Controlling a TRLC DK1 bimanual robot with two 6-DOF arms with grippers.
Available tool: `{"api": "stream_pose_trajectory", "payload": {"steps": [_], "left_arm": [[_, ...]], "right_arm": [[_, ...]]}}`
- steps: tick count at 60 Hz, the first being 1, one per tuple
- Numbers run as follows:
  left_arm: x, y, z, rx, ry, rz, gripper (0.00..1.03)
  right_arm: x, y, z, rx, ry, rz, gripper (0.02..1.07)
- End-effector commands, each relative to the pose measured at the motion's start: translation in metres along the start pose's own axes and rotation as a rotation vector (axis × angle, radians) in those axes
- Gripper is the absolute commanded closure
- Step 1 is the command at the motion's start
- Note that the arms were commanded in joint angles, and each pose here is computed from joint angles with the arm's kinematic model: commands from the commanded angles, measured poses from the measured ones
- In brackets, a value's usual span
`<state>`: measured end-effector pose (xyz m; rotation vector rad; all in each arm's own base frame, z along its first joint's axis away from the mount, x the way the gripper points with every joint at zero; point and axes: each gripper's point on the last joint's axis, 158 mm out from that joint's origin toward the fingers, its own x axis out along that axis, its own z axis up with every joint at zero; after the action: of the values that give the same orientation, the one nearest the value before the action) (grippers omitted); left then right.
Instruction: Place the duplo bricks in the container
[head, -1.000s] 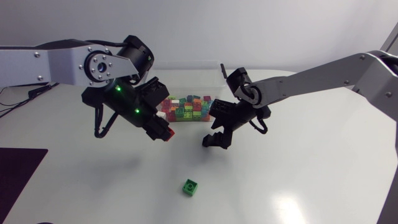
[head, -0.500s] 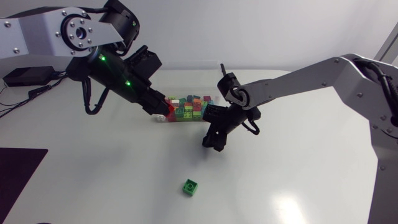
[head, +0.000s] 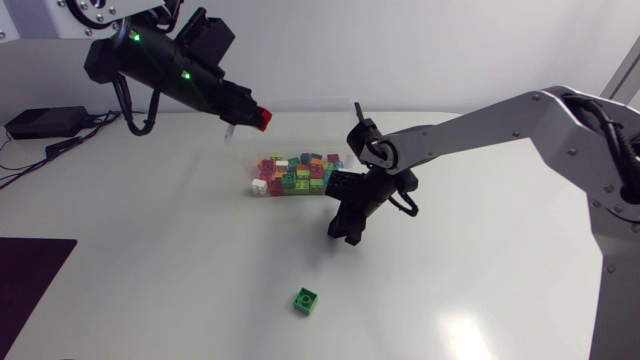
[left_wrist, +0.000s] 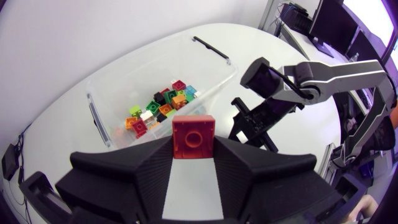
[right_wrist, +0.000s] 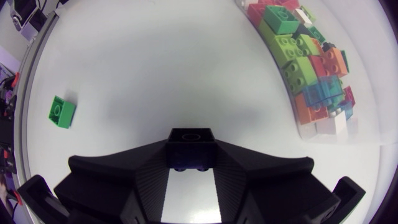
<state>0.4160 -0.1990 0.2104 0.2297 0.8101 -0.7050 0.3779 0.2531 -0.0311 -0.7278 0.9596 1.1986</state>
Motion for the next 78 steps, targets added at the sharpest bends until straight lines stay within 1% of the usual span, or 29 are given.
{"api": "stream_pose_trajectory", "payload": {"steps": [1,17,21,24,26,27,29,30,33,34,35,39,42,47,50,53,55,59,64,72,78], "left_arm": [[0.014,0.009,0.007,-0.044,-0.007,-0.004,0.69],[0.062,0.068,0.015,-0.164,-0.025,0.047,0.66],[0.068,0.086,0.020,-0.190,-0.038,0.082,0.65],[0.071,0.091,0.023,-0.191,-0.045,0.093,0.64],[0.072,0.099,0.026,-0.196,-0.057,0.118,0.61],[0.072,0.102,0.027,-0.196,-0.059,0.128,0.58],[0.072,0.104,0.028,-0.196,-0.063,0.141,0.48],[0.071,0.105,0.029,-0.194,-0.065,0.150,0.39],[0.068,0.108,0.028,-0.189,-0.065,0.173,0.20],[0.066,0.107,0.029,-0.186,-0.075,0.177,0.10],[0.064,0.107,0.029,-0.184,-0.081,0.180,0.05],[0.055,0.104,0.031,-0.169,-0.104,0.186,0.04],[0.038,0.099,0.036,-0.128,-0.163,0.213,0.04],[-0.008,0.098,0.051,-0.071,-0.340,0.336,0.04],[-0.022,0.090,0.051,-0.044,-0.374,0.357,0.04],[-0.029,0.082,0.046,-0.010,-0.371,0.368,0.04],[-0.038,0.070,0.042,0.032,-0.376,0.377,0.05],[-0.050,0.058,0.035,0.070,-0.392,0.378,0.05],[-0.057,0.040,0.017,0.137,-0.365,0.369,0.05],[-0.055,0.017,-0.015,0.218,-0.312,0.321,0.05],[-0.041,-0.007,-0.052,0.298,-0.229,0.246,0.05]], "right_arm": [[-0.030,-0.007,0.009,0.002,-0.026,-0.041,0.86],[-0.094,-0.003,0.032,0.021,-0.085,-0.104,0.86],[-0.110,-0.002,0.041,0.022,-0.107,-0.123,0.86],[-0.121,-0.001,0.046,0.020,-0.120,-0.136,0.86],[-0.128,-0.001,0.051,0.021,-0.132,-0.144,0.86],[-0.131,-0.001,0.053,0.022,-0.137,-0.147,0.86],[-0.137,-0.001,0.056,0.025,-0.145,-0.154,0.86],[-0.141,-0.002,0.058,0.028,-0.153,-0.160,0.85],[-0.152,-0.006,0.066,0.038,-0.177,-0.180,0.85],[-0.155,-0.007,0.068,0.043,-0.186,-0.186,0.85],[-0.158,-0.009,0.070,0.047,-0.192,-0.192,0.85],[-0.172,-0.016,0.081,0.070,-0.229,-0.218,0.85],[-0.182,-0.021,0.090,0.087,-0.261,-0.237,0.85],[-0.195,-0.030,0.105,0.111,-0.318,-0.273,0.85],[-0.201,-0.036,0.113,0.123,-0.346,-0.293,0.85],[-0.205,-0.044,0.121,0.140,-0.374,-0.308,0.85],[-0.207,-0.049,0.126,0.149,-0.390,-0.316,0.85],[-0.209,-0.057,0.134,0.170,-0.413,-0.324,0.85],[-0.209,-0.072,0.146,0.192,-0.442,-0.337,0.85],[-0.203,-0.091,0.156,0.222,-0.465,-0.347,0.85],[-0.196,-0.105,0.164,0.252,-0.485,-0.358,0.85]]}}
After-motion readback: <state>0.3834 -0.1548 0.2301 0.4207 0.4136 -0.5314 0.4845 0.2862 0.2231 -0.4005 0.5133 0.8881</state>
